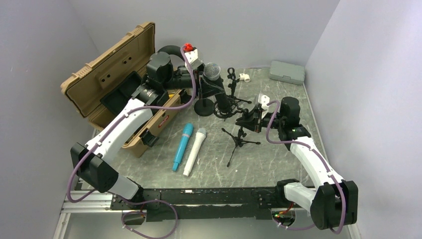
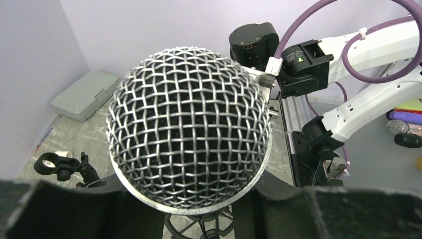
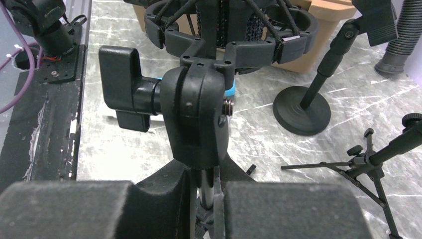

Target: Remove the microphone from the stand

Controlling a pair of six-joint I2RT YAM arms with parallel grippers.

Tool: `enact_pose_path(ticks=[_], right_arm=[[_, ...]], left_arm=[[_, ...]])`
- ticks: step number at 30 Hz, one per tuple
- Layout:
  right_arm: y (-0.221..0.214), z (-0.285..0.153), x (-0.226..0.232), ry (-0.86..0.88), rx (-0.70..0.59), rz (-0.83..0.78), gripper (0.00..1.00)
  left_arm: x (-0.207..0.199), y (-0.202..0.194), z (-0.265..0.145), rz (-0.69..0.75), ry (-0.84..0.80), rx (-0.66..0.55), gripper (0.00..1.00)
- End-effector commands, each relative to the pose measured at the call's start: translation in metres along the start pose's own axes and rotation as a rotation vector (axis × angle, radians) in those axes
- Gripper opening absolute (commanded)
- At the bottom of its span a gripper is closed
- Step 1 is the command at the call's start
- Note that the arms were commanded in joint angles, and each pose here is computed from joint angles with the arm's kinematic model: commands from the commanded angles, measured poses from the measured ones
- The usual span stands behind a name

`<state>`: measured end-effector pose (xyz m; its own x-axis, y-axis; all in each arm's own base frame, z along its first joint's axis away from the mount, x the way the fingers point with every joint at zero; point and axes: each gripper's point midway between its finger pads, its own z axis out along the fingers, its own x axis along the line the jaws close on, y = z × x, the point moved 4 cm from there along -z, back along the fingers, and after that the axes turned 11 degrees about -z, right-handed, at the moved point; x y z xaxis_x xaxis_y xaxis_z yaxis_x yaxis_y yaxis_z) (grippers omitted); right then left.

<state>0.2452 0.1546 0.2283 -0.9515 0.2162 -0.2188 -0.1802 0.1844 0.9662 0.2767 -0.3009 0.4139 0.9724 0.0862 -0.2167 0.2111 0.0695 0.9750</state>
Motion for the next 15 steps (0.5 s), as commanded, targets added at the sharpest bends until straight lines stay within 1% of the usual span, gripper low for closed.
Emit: enact_pose_path(ticks=[1, 8, 15], right_arm=[[-0.032, -0.006, 0.003, -0.037, 0.099, 0.093, 0.00], [-0.032, -0.008, -0.003, -0.081, 0.104, 0.095, 0.00], [-0.033, -0.009, -0.006, -0.099, 0.108, 0.092, 0.00]], left_arm=[[-0.008, 0.033, -0.002, 0.117, -0.019, -0.065, 0.00], [-0.005, 0.059, -0.018, 0.150, 0.171, -0.116, 0.00], [-0.031, 0.087, -0.036, 0.206, 0.193, -0.146, 0.00]])
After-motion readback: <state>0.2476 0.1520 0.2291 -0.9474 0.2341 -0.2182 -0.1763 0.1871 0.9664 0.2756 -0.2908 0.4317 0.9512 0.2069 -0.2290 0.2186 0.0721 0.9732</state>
